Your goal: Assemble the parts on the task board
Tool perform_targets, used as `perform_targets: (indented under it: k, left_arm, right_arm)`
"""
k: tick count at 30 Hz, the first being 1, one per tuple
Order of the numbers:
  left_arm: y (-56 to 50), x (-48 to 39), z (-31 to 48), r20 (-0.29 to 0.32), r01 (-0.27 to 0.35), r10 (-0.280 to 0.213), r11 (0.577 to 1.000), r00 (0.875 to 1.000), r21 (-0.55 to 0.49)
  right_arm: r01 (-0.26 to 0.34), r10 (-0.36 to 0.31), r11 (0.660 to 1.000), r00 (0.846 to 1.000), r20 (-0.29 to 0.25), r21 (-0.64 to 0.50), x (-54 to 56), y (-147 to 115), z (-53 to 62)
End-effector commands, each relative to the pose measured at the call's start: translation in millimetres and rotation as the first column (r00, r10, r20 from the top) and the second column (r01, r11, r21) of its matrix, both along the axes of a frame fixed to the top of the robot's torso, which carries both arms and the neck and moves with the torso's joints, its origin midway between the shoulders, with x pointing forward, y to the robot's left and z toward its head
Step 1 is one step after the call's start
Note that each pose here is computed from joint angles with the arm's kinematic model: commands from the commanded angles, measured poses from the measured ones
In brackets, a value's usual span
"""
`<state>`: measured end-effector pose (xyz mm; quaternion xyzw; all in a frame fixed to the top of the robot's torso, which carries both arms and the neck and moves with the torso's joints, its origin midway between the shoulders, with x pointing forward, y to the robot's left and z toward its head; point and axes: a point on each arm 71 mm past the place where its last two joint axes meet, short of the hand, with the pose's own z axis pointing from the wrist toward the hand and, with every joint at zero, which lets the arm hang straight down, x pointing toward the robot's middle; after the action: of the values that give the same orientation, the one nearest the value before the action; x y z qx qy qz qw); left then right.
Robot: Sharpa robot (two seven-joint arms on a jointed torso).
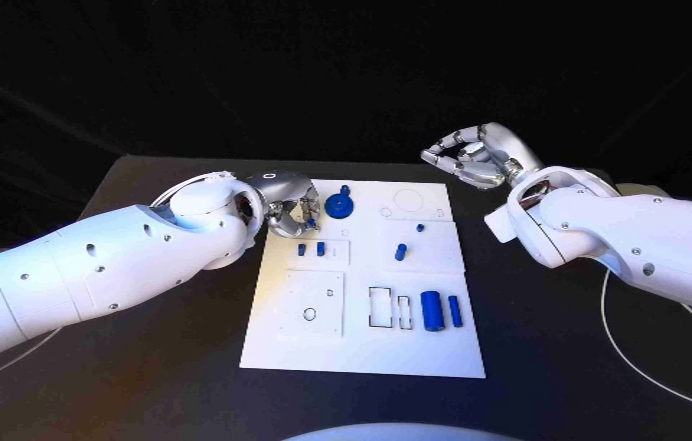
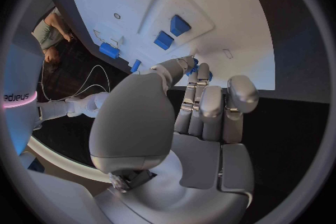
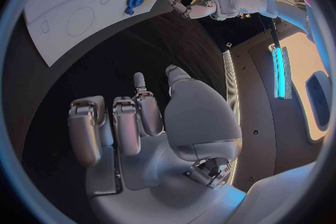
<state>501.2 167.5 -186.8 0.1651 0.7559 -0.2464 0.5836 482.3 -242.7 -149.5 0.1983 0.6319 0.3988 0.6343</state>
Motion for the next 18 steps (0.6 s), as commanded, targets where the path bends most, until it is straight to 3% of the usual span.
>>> perform_targets:
  k: [1, 18]
  left_arm:
    - [-2.3, 0.6, -1.3, -0.023, 0.003, -0.003, 1.000, 1.000, 0.003]
    - [-10.8, 6.1, -5.3, -0.038, 0.011, -0.011, 1.000, 0.999, 0.011]
  right_arm:
    - [-0.013, 0.013, 1.000, 1.000, 0.005, -0.004, -0.6, 1.4, 0.1]
    - [-0.016, 0.016, 1.000, 1.000, 0.005, -0.003, -0.7, 2.6, 0.1]
